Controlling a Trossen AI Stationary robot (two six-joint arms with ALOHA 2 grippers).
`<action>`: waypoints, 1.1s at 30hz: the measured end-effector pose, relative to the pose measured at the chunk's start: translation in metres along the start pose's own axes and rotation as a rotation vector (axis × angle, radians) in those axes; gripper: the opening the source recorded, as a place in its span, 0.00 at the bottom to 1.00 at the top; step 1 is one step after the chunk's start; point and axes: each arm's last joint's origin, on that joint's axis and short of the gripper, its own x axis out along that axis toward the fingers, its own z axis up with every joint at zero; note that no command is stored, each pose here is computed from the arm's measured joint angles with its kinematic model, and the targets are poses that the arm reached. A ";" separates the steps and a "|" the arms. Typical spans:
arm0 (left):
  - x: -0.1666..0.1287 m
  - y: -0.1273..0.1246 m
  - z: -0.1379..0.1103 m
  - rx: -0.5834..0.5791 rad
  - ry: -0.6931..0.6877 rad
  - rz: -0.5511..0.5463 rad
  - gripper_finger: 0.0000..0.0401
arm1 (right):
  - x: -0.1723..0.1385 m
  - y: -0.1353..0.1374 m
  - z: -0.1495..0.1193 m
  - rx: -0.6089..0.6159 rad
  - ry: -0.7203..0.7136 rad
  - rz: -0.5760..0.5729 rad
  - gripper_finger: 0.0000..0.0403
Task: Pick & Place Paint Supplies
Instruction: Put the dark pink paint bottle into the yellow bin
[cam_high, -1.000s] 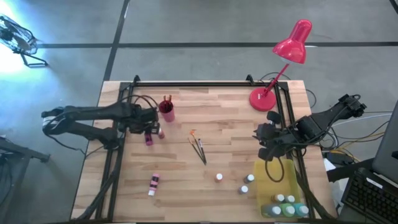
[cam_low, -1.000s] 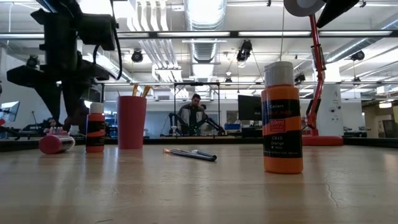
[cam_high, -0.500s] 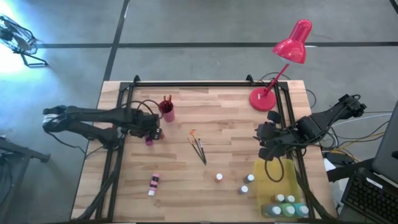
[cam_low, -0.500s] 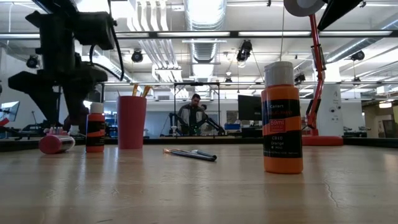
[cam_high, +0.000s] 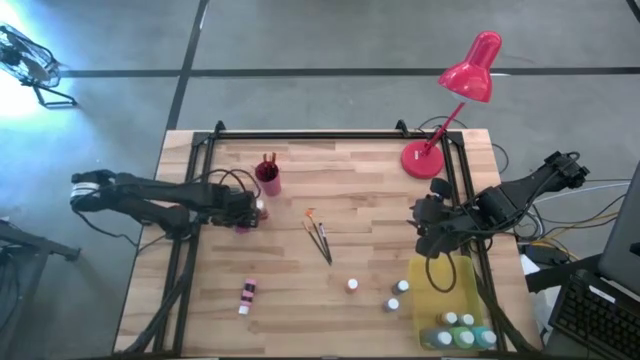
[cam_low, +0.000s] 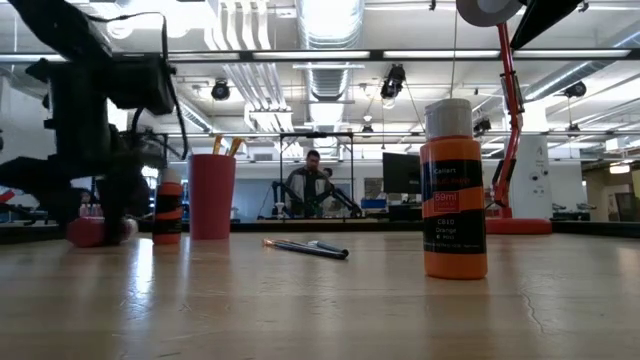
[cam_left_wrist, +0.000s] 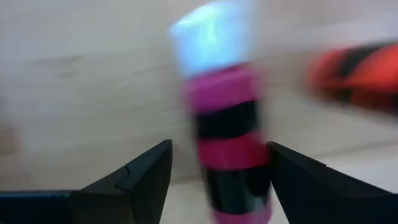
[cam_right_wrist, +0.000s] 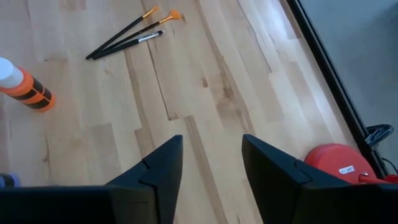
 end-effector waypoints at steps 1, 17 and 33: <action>0.002 0.003 -0.001 -0.007 0.005 0.018 0.64 | 0.000 0.000 0.000 0.000 0.000 0.001 0.41; 0.007 0.009 -0.003 -0.019 0.011 0.047 0.37 | 0.000 0.000 0.000 0.001 0.001 0.004 0.34; -0.093 -0.003 0.008 0.087 -0.222 0.052 0.28 | 0.000 0.000 0.000 0.000 0.004 0.004 0.23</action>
